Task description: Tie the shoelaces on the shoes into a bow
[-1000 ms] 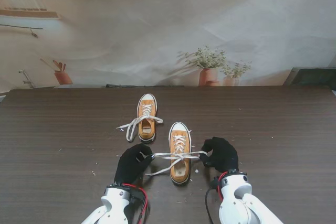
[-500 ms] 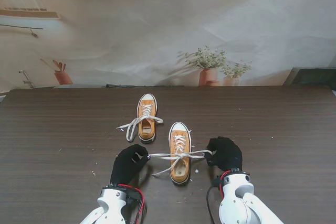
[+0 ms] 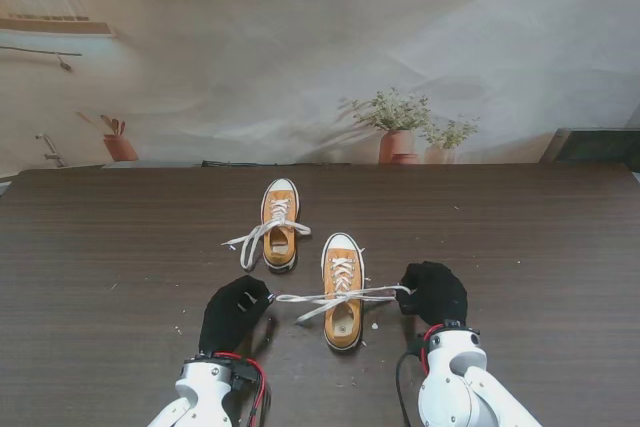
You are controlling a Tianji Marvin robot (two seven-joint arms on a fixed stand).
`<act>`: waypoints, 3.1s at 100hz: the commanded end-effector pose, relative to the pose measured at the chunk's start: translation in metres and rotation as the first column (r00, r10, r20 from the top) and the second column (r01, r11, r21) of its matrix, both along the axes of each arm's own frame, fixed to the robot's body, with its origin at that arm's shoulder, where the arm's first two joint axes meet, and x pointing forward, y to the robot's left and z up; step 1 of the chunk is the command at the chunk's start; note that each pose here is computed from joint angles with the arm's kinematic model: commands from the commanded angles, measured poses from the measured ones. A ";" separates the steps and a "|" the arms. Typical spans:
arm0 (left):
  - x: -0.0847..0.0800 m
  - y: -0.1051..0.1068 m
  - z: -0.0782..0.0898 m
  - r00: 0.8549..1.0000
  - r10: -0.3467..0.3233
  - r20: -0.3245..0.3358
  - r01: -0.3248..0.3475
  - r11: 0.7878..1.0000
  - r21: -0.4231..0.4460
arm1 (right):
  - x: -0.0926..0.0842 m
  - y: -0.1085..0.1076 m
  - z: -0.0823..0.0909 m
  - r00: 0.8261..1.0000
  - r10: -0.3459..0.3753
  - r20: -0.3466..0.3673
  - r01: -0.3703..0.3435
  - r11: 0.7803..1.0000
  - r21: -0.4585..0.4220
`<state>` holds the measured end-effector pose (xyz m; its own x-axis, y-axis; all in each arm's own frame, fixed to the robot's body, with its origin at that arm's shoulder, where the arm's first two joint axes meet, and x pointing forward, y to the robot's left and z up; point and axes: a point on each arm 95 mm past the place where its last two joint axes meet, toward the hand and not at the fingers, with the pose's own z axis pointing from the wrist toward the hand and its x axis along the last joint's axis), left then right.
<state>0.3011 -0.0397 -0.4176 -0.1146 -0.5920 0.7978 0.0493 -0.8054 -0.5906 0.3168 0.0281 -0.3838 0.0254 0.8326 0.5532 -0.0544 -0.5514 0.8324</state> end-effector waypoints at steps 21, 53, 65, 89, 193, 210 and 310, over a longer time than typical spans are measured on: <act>-0.004 0.005 0.002 1.000 0.022 0.015 -0.022 1.000 -0.010 | -0.003 -0.002 -0.006 0.999 0.012 -0.046 -0.012 1.000 0.017; -0.012 0.023 0.024 0.993 0.048 0.110 -0.044 0.998 -0.037 | -0.009 -0.006 0.008 0.990 0.117 -0.073 -0.115 0.993 0.029; -0.018 0.035 0.031 0.992 0.037 0.119 -0.037 0.999 -0.002 | -0.010 -0.006 0.015 0.988 0.145 -0.061 -0.146 0.989 -0.011; -0.031 0.052 0.036 0.990 -0.009 0.141 -0.007 0.994 0.112 | -0.011 0.014 0.024 0.972 0.230 -0.039 -0.233 0.967 -0.101; -0.054 0.048 0.044 0.977 -0.151 0.150 0.126 0.978 0.165 | 0.012 0.080 -0.001 0.922 0.382 -0.057 -0.349 0.760 -0.548; -0.053 0.049 0.044 0.976 -0.152 0.154 0.126 0.978 0.167 | 0.024 0.082 -0.003 0.920 0.392 0.007 -0.318 0.755 -0.573; -0.055 0.043 0.054 0.976 -0.149 0.160 0.116 0.973 0.202 | 0.084 0.082 0.045 0.871 0.349 0.346 -0.161 0.868 -0.470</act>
<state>0.2460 0.0090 -0.3687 -0.3122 -0.7004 0.6419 0.0804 -0.6927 -0.7168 0.3853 0.1104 -0.3526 -0.3667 0.9271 0.0777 -0.3149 -0.2023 0.9273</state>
